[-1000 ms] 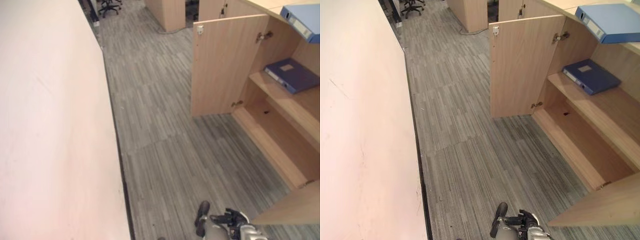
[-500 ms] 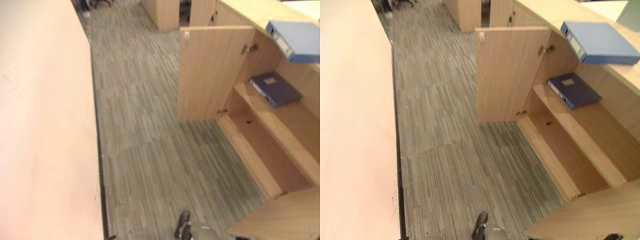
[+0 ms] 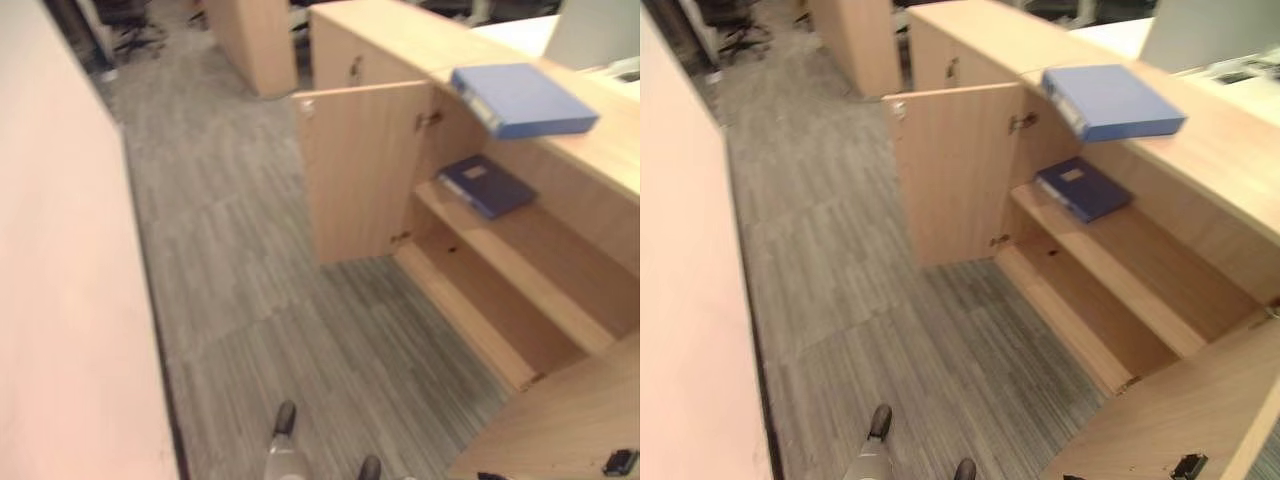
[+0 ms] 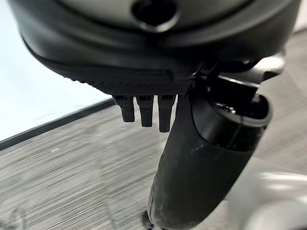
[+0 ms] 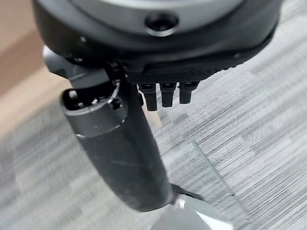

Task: Put the empty folder in the office cabinet

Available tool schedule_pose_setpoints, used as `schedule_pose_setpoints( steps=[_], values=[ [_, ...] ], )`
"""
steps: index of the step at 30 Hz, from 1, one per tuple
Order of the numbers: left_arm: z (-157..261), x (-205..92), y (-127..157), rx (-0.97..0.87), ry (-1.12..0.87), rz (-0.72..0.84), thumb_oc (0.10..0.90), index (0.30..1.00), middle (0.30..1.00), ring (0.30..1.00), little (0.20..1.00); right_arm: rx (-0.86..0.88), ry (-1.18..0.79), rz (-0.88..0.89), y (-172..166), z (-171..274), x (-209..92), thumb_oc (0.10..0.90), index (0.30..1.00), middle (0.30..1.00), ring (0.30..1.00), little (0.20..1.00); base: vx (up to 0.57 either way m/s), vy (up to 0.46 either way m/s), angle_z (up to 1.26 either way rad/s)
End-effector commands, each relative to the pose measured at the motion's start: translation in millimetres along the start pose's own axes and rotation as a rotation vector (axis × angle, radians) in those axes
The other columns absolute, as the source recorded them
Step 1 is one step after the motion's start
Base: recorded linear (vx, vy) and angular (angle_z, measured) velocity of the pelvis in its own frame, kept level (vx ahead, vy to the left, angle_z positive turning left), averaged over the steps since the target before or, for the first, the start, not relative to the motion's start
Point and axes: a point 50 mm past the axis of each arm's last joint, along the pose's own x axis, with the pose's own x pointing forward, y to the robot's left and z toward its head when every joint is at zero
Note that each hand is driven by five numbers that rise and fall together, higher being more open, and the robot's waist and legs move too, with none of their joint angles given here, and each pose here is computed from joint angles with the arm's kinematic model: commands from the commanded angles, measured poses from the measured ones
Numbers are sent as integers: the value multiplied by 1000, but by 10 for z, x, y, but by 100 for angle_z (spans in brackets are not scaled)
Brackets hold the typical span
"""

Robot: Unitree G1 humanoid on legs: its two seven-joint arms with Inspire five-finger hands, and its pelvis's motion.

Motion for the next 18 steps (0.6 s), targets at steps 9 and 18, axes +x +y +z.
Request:
schedule_pose_setpoints(
  steps=[9, 18],
  values=[
    [-21, -4, 301, 45, -4, 79, 800, 900, 900, 900, 900, -71, -64, 64, 167, 229, 2, 800, 900, 900, 900, 900, 125, 280, -42],
    [-189, -28, 332, 23, 39, 87, 800, 900, 900, 900, 900, -163, -286, 114, 366, 922, -71, 800, 900, 900, 900, 900, 116, 160, -41]
  ],
)
